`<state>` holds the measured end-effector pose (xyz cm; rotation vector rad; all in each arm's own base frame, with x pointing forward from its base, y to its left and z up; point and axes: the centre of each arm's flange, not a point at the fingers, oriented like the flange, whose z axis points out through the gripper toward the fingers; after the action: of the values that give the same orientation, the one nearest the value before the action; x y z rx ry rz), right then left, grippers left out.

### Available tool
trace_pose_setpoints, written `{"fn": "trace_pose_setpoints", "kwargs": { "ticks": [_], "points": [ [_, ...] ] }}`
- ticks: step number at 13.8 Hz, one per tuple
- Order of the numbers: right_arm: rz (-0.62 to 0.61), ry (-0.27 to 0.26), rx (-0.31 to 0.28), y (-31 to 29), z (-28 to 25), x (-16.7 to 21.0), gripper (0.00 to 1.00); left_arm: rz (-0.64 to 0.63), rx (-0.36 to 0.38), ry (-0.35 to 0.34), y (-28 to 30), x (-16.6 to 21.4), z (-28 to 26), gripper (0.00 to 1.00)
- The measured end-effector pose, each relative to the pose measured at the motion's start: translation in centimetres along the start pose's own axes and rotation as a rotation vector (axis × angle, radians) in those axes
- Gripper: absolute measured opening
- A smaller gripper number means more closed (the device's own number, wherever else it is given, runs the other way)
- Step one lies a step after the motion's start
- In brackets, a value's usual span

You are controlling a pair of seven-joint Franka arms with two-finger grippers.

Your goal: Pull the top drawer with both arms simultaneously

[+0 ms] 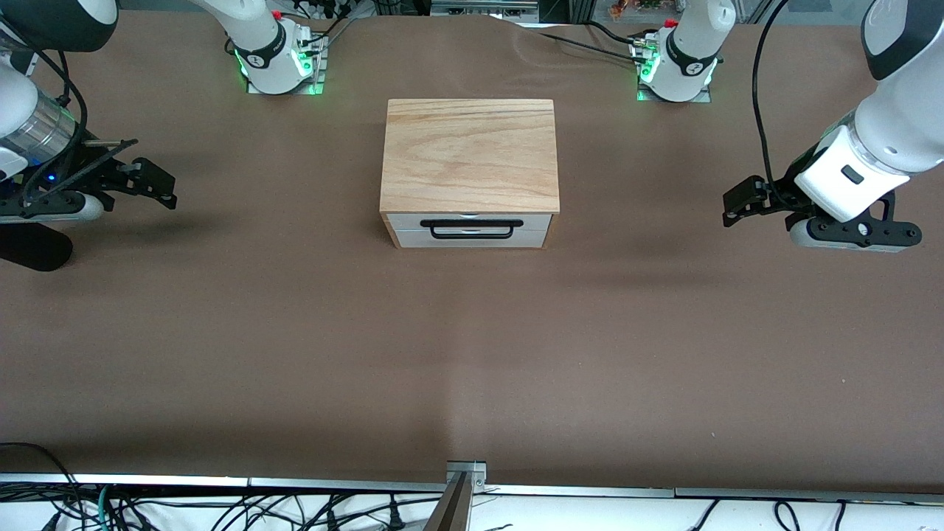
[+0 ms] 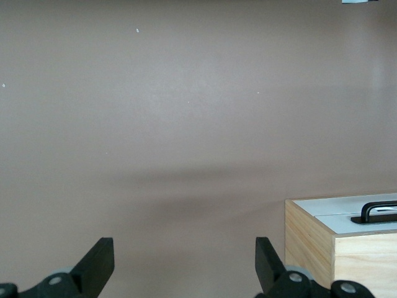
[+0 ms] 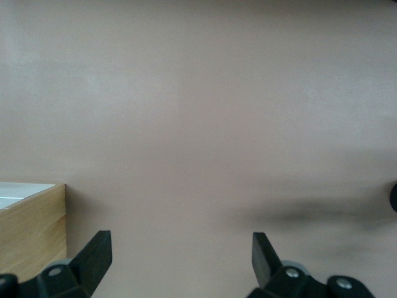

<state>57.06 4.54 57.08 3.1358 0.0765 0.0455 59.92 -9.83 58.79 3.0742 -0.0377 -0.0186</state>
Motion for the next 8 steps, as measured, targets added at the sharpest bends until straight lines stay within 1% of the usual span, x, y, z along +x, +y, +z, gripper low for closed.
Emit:
{"fn": "trace_pose_setpoints", "kwargs": {
  "ticks": [8],
  "points": [
    [-0.001, -0.005, -0.002, -0.07, 0.28, 0.1, 1.0, 0.0, 0.0, 0.0, 0.0, 0.0, 0.0, 1.0]
  ]
}}
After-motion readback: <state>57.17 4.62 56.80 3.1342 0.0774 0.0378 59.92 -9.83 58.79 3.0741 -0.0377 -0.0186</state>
